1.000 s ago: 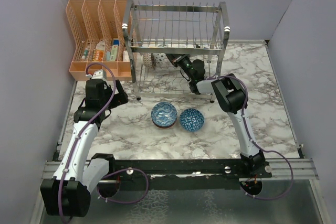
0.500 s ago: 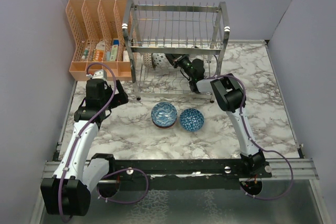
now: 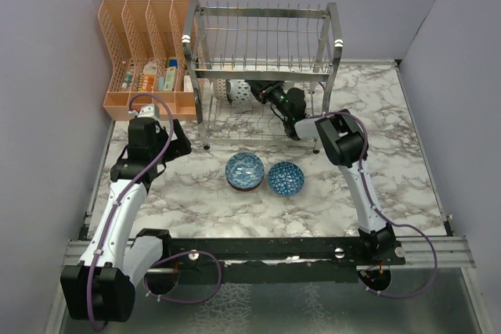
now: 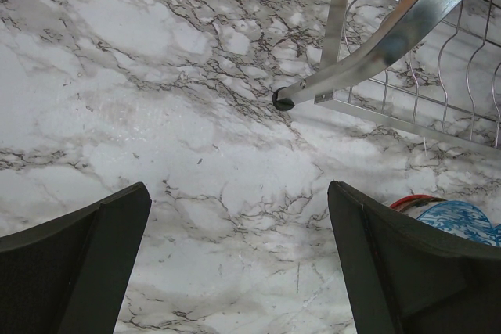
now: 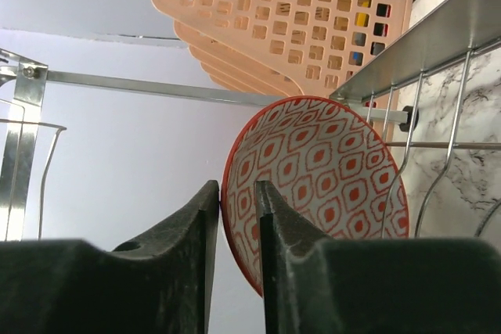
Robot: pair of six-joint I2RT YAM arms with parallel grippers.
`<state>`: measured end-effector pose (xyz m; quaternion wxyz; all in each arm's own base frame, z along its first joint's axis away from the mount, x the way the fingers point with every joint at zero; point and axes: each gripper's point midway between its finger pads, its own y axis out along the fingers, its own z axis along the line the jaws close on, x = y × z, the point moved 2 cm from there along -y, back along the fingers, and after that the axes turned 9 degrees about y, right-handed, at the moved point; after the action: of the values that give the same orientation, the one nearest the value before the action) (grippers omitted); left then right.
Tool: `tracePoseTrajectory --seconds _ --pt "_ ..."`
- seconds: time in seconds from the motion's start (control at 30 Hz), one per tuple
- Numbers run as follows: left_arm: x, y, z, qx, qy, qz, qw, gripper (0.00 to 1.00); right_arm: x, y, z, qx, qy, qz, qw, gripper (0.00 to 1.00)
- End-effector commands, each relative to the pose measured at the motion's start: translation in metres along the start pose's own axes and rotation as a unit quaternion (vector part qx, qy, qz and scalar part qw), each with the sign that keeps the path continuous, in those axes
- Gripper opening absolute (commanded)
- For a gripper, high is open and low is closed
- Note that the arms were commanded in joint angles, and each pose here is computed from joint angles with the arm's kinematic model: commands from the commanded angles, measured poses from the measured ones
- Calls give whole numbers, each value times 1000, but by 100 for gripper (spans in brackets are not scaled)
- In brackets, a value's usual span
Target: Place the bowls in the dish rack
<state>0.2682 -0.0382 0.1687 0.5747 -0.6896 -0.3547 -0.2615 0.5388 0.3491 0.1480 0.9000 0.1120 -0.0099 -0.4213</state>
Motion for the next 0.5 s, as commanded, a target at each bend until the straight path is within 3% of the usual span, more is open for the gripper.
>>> tracePoseTrajectory --seconds 0.0,0.2,0.47 --pt "9 -3 -2 -2 9 -13 1000 99 3 2 21 3 -31 -5 1000 28" --pt "10 -4 -3 -3 9 -15 1000 99 -1 4 32 20 -46 11 999 36" --pt "11 -5 -3 -3 8 -19 1000 99 -5 2 49 39 -62 16 997 40"
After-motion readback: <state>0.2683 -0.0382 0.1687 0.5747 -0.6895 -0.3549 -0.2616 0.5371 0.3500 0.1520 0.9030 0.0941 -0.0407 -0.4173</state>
